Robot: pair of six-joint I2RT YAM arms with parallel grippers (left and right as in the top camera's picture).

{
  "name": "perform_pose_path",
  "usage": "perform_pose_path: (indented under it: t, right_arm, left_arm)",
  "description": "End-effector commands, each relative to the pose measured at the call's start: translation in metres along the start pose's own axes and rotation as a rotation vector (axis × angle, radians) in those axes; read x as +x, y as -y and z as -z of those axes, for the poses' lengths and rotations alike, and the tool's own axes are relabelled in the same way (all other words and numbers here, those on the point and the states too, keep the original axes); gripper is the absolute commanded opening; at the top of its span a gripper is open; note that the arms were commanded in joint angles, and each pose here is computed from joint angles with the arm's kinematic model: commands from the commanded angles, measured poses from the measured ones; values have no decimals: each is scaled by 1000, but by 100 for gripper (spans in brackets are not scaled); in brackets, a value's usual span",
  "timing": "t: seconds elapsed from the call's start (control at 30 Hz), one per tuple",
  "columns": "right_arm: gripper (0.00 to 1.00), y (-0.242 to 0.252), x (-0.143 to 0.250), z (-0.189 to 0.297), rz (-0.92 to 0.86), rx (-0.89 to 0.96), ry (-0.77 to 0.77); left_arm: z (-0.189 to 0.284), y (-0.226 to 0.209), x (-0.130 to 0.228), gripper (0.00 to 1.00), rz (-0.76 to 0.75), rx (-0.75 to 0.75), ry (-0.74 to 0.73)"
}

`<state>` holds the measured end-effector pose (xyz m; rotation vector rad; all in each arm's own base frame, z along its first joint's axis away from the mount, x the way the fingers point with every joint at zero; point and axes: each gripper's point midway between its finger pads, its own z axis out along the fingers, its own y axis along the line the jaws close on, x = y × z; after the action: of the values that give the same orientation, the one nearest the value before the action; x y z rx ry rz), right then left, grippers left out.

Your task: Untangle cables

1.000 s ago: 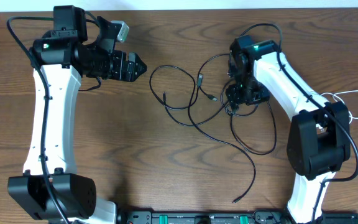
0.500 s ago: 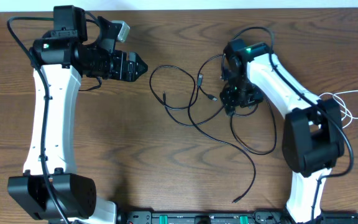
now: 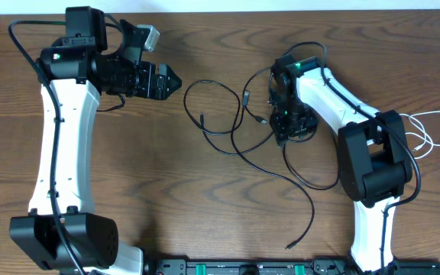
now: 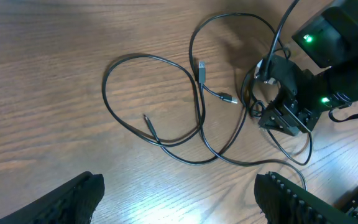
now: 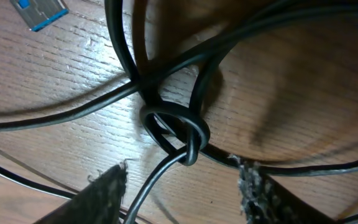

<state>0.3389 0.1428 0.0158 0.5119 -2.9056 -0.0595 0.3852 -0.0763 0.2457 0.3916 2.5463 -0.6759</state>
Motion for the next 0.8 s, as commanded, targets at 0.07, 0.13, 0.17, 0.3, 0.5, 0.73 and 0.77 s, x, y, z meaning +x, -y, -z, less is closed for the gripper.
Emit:
perform_pose_path:
  t: [0.07,0.13,0.17,0.3,0.5,0.73,0.77]
  right_arm:
    - [43,-2,2,-2,8,-7,-12]
    - [35,-3,3,-2,8,-11,-13]
    - [26,-3,3,-2,8,-11,-13]
    - [1,-3,3,-2,8,-14,-14]
    - [1,-3,5,-2,11,-14,-22]
    - [62,-8,1,-2,26,-40,-8]
    - [63,-8,-2,-2,27,-40,6]
  left_arm:
    - [-1,4,-1,82,-18,22,-1]
    - [-1,5,-1,82,-17,23,-1]
    - [-1,5,-1,82,-17,24,0]
    - [-1,6,-1,83,-18,35,2]
    - [-1,8,-1,82,-18,45,4]
    - [-1,8,-1,83,-18,45,4]
    - [-1,8,-1,83,-18,45,4]
